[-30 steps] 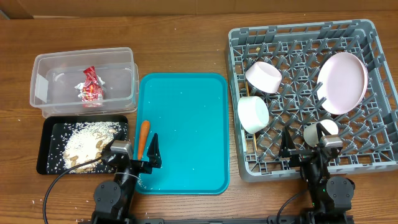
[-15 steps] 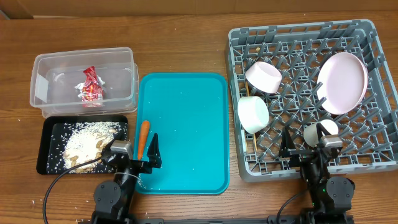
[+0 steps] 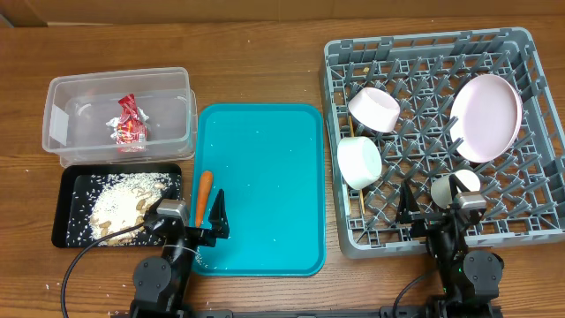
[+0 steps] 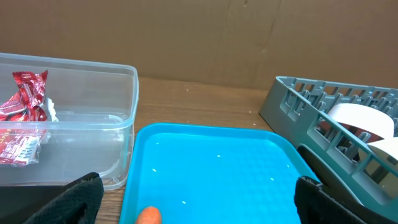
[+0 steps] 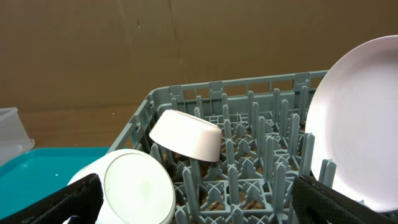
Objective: Sort waste into correct bins and load items into the dishwasher
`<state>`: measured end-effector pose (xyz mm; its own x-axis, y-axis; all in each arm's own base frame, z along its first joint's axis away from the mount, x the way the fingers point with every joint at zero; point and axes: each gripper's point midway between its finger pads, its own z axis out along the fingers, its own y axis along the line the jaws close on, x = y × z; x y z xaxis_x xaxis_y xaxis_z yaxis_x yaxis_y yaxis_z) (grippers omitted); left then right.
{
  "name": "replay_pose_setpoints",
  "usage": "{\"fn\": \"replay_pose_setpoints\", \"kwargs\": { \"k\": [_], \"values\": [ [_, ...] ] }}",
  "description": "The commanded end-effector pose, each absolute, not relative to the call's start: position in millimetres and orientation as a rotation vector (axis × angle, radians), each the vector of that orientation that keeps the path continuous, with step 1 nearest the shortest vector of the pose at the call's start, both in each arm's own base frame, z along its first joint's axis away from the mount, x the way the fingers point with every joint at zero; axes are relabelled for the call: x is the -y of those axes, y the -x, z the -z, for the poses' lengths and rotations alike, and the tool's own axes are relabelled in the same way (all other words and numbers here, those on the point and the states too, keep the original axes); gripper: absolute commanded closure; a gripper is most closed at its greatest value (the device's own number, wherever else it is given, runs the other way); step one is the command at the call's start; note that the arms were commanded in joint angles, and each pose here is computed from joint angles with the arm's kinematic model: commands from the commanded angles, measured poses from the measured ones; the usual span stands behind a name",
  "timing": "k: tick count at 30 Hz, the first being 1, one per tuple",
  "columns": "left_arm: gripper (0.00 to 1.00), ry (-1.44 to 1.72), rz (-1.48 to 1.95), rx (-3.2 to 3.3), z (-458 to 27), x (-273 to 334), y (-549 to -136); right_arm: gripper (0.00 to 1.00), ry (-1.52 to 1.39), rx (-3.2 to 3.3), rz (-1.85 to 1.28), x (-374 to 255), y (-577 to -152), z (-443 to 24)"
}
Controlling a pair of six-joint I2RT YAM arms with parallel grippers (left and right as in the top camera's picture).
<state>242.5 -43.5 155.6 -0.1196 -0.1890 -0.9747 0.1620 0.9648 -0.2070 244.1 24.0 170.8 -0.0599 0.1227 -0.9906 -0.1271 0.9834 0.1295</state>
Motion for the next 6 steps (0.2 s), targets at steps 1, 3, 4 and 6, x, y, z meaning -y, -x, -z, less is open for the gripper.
{"fn": "replay_pose_setpoints", "kwargs": {
  "k": [1,3,4,6],
  "values": [
    [0.00,0.033,0.301,-1.664,-154.3,42.3,-242.8,0.00,0.009,-1.607,-0.204,-24.2,-243.8,-171.8],
    [0.00,0.033,0.301,-1.664,-154.3,42.3,-242.8,0.00,0.009,-1.607,-0.204,-24.2,-243.8,-171.8],
    [0.00,0.033,0.301,-1.664,-154.3,42.3,-242.8,0.00,0.009,-1.607,-0.204,-24.2,-243.8,-171.8],
    [0.00,0.033,0.301,-1.664,-154.3,42.3,-242.8,0.00,0.009,-1.607,-0.204,-24.2,-243.8,-171.8]
  ]
}}
